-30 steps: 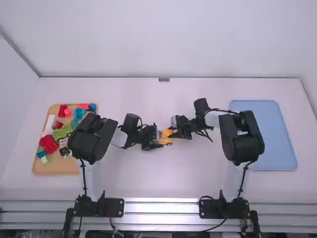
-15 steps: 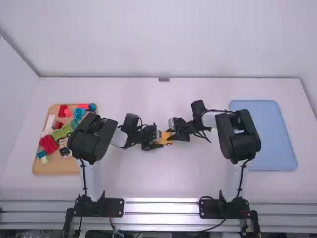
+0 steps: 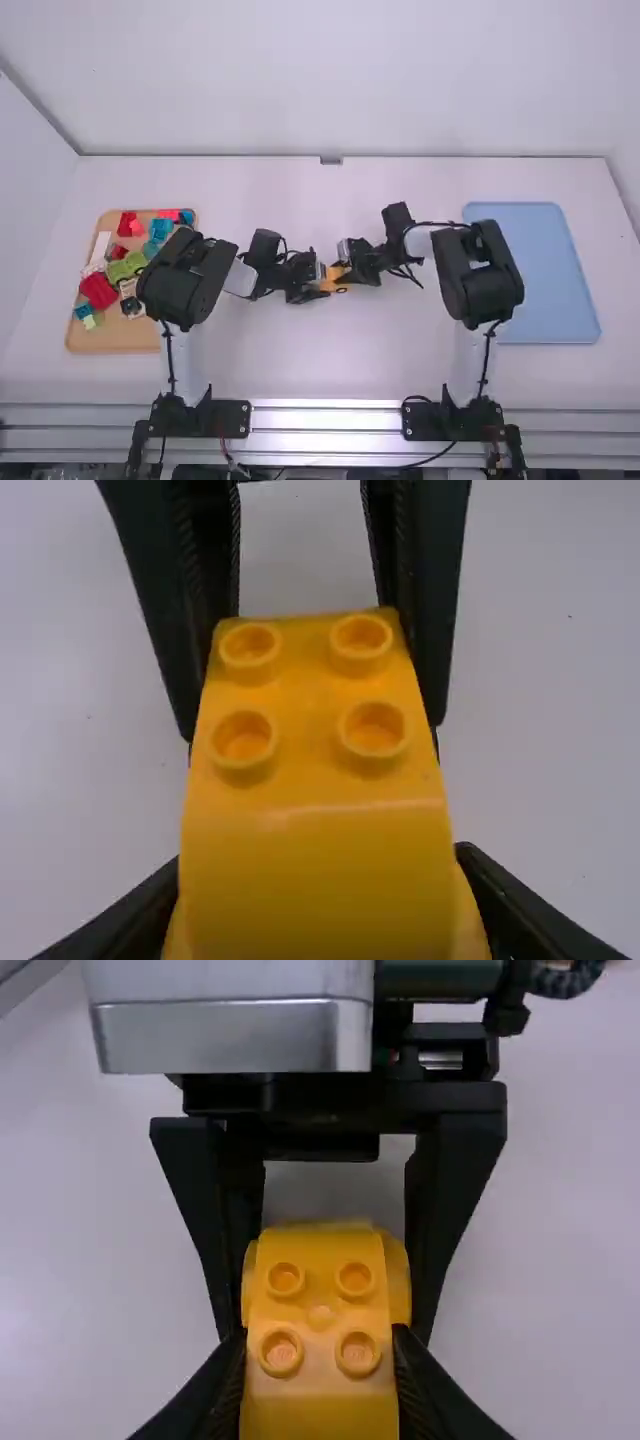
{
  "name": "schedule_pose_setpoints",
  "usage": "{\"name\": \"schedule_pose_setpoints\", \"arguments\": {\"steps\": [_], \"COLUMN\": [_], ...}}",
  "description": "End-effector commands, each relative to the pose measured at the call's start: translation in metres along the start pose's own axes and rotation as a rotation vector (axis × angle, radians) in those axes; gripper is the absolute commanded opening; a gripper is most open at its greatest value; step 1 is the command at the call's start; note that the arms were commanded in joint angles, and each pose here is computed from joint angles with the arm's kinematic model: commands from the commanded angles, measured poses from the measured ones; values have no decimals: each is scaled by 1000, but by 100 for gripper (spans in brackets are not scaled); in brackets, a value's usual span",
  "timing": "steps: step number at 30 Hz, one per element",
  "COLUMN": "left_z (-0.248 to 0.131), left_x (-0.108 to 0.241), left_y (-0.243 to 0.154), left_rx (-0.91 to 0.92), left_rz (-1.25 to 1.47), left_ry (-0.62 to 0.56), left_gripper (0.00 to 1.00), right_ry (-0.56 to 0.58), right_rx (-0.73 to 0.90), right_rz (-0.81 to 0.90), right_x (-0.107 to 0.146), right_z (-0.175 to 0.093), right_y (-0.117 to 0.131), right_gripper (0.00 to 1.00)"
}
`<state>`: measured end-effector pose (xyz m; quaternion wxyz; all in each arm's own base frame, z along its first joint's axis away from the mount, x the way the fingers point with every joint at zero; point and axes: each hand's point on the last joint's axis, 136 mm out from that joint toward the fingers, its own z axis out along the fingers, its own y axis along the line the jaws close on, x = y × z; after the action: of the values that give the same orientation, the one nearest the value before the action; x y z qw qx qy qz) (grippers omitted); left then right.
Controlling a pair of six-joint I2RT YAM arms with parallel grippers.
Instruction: Assemble lego blocks to make yellow taxi
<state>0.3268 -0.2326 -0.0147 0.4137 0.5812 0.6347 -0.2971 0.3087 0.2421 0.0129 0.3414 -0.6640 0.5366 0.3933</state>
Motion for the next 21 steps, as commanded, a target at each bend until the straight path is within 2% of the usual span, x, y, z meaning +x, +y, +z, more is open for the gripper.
{"name": "schedule_pose_setpoints", "arguments": {"steps": [1,9,21], "left_z": [0,0,0], "left_x": [2,2,2], "left_y": [-1,-1,-1], "left_rx": [9,8,9], "left_rz": [-12,-13,-13], "left_ry": [-7,-7,-7], "left_gripper": [43,40,37], "right_ry": [13,30,162], "right_rx": [-3,-10,-43], "right_rz": [57,59,46], "right_x": [15,21,38], "right_z": [5,8,16], "right_y": [-1,1,11], "right_gripper": [16,16,12]}}
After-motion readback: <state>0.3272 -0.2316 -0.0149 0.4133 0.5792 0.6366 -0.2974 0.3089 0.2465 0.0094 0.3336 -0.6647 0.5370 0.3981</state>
